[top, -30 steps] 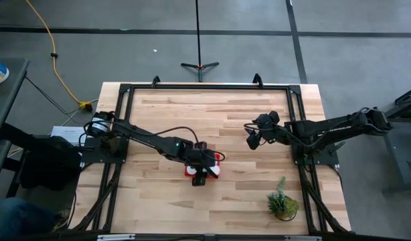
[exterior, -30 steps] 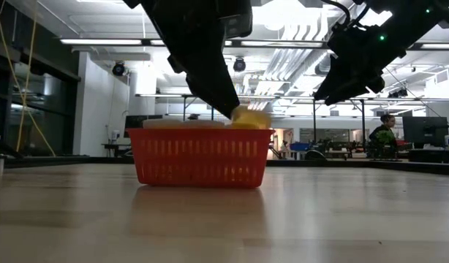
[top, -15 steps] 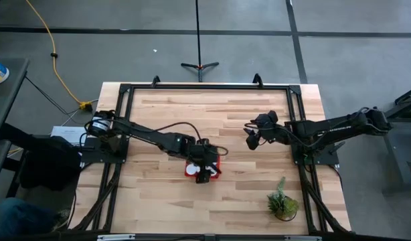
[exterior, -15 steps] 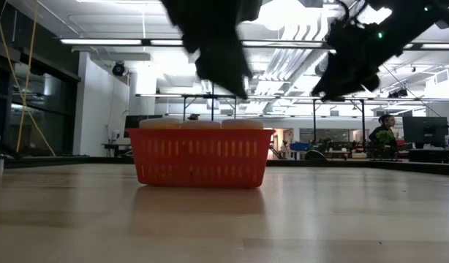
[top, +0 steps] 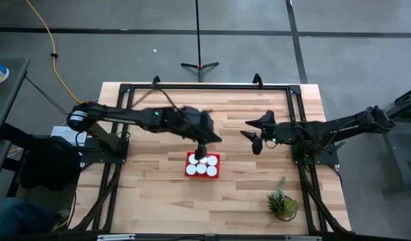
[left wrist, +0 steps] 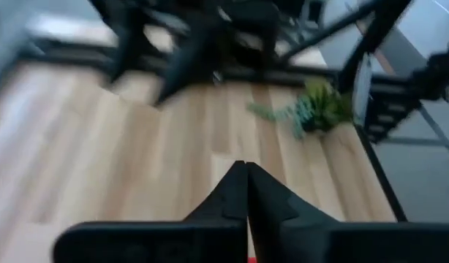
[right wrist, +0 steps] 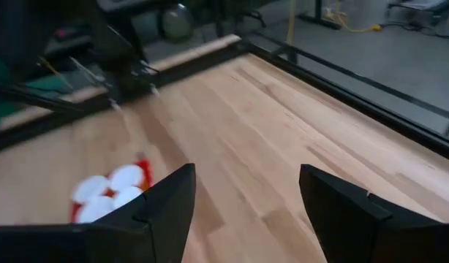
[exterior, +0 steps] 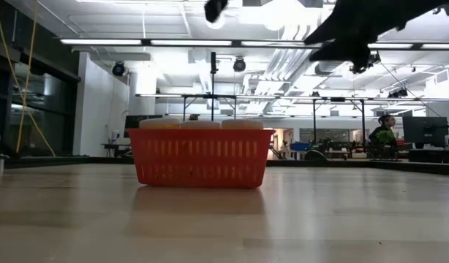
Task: Pick and place pill bottles into a basket
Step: Return to Home Position
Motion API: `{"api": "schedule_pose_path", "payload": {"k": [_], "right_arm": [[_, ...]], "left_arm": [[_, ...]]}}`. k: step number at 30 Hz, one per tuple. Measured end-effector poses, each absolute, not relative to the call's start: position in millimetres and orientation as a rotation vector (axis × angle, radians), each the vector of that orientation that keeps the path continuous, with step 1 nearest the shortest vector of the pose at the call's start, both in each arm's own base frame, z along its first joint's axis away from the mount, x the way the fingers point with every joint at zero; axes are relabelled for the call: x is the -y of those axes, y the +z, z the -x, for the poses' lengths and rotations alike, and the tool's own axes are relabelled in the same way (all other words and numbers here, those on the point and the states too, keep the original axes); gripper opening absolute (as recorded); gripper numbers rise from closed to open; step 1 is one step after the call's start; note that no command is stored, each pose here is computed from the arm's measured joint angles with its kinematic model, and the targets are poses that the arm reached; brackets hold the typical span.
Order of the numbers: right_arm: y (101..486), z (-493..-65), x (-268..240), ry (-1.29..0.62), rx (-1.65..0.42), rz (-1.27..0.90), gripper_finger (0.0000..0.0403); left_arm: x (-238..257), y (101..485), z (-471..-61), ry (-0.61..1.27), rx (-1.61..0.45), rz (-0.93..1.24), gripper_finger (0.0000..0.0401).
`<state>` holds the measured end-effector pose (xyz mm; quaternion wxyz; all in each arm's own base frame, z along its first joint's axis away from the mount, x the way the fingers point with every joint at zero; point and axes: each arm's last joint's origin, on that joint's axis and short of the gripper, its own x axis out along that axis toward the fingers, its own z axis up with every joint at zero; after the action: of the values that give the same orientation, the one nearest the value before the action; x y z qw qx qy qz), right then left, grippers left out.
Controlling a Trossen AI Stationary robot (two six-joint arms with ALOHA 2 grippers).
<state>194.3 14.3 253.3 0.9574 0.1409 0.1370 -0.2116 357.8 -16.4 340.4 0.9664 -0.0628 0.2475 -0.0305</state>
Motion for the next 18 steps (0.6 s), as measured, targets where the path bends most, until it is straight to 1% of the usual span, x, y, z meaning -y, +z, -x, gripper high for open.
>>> {"api": "schedule_pose_path", "payload": {"k": [2,4,5,8,11,14,18], "right_arm": [[259.8,-188.8,-14.3,-0.391,-0.249,-0.305,0.0236],[267.0,-183.2,-14.1,-0.359,-0.209,-0.326,0.0236],[270.9,-179.7,-14.0,-0.342,-0.189,-0.334,0.0236],[281.0,-172.1,-13.7,-0.295,-0.125,-0.354,0.0236],[293.1,-166.7,-13.6,-0.247,-0.032,-0.35,0.0236],[300.9,-163.8,-13.9,-0.212,0.028,-0.322,0.0236],[302.1,-163.9,-15.2,-0.164,0.028,-0.267,0.0236]], "left_arm": [[13.4,355.8,-346.0,-0.035,-0.456,0.094,0.0053],[12.1,371.2,-333.2,-0.009,-0.408,0.059,0.0059],[12.0,379.1,-325.8,-0.008,-0.385,0.041,0.0055],[11.2,396.4,-303.7,-0.013,-0.313,-0.002,0.0022],[9.8,396.8,-282.8,0.0,-0.262,-0.011,0.0025],[8.2,385.4,-260.6,0.027,-0.208,-0.008,0.0036],[6.8,363.4,-223.0,0.029,-0.105,0.039,0.0022]]}}
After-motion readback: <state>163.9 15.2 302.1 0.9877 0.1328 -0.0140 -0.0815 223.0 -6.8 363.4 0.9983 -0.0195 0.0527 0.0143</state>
